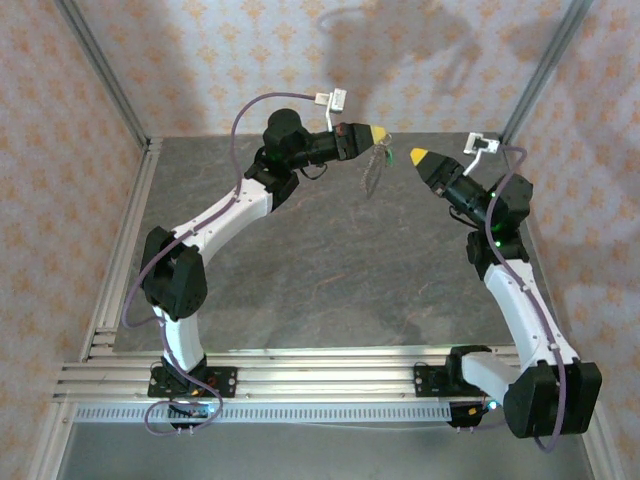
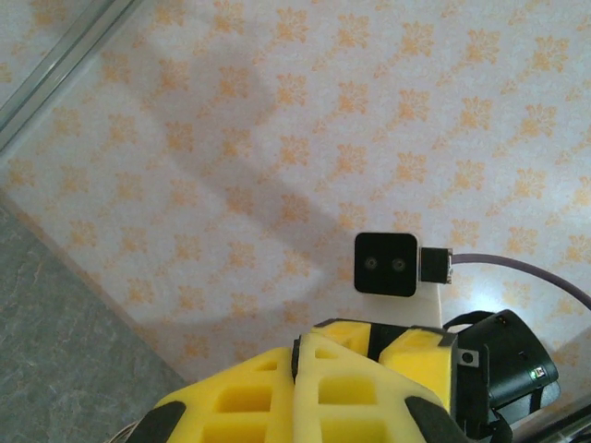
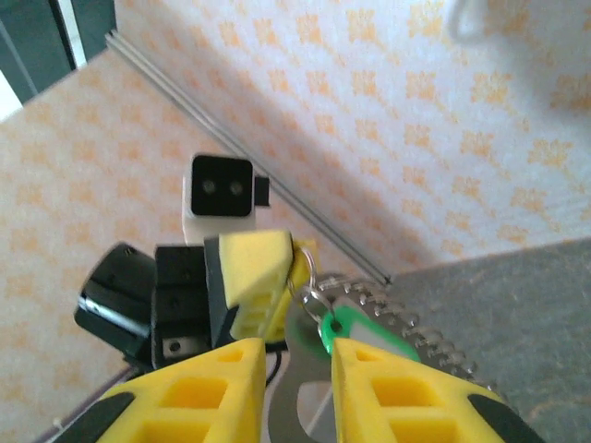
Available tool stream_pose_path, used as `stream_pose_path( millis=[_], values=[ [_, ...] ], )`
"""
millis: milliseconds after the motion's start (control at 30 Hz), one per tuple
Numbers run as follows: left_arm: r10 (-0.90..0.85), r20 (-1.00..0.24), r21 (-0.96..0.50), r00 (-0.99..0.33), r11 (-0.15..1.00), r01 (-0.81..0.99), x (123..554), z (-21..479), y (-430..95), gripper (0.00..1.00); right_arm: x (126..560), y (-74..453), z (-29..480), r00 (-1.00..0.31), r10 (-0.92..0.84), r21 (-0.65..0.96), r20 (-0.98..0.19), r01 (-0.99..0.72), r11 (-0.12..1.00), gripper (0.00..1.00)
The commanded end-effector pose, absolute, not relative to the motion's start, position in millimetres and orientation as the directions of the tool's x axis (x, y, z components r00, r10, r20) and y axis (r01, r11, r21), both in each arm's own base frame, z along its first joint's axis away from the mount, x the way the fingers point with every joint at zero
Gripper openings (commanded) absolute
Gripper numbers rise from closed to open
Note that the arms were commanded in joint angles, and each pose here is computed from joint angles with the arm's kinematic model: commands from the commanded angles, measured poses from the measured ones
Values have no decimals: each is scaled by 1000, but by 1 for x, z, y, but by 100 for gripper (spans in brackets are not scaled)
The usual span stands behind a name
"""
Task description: Put the keys on the keyring
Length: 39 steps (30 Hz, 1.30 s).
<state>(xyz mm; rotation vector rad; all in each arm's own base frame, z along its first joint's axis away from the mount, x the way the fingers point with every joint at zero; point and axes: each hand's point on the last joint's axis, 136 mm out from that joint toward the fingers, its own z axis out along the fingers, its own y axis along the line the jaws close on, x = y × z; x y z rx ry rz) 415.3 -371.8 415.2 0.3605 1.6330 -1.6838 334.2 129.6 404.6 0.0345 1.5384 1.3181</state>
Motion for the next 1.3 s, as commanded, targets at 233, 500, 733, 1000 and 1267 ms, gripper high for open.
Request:
stream_pose_path(
  millis=[233, 500, 733, 1000, 1267],
  values=[
    [-357, -693, -684, -626, 52, 728, 402, 450, -364, 0, 352, 139, 441, -404, 685, 731, -606, -622, 279, 29],
    [-355, -695, -683, -625, 55, 728, 402, 450, -364, 0, 356, 165, 438, -439, 662, 730, -607, -637, 246, 29],
    [-353, -695, -683, -626, 52, 729, 402, 450, -365, 0, 359, 175, 435, -458, 652, 736, -604, -635, 236, 25],
    [-353, -695, -683, -626, 52, 728, 403, 449, -366, 0, 360, 177, 430, -469, 645, 740, -604, -631, 234, 5],
    [-339, -703, -685, -625, 89, 723, 404, 447, -363, 4, 359, 179, 425, -473, 600, 723, -645, -632, 279, 0]
  ],
)
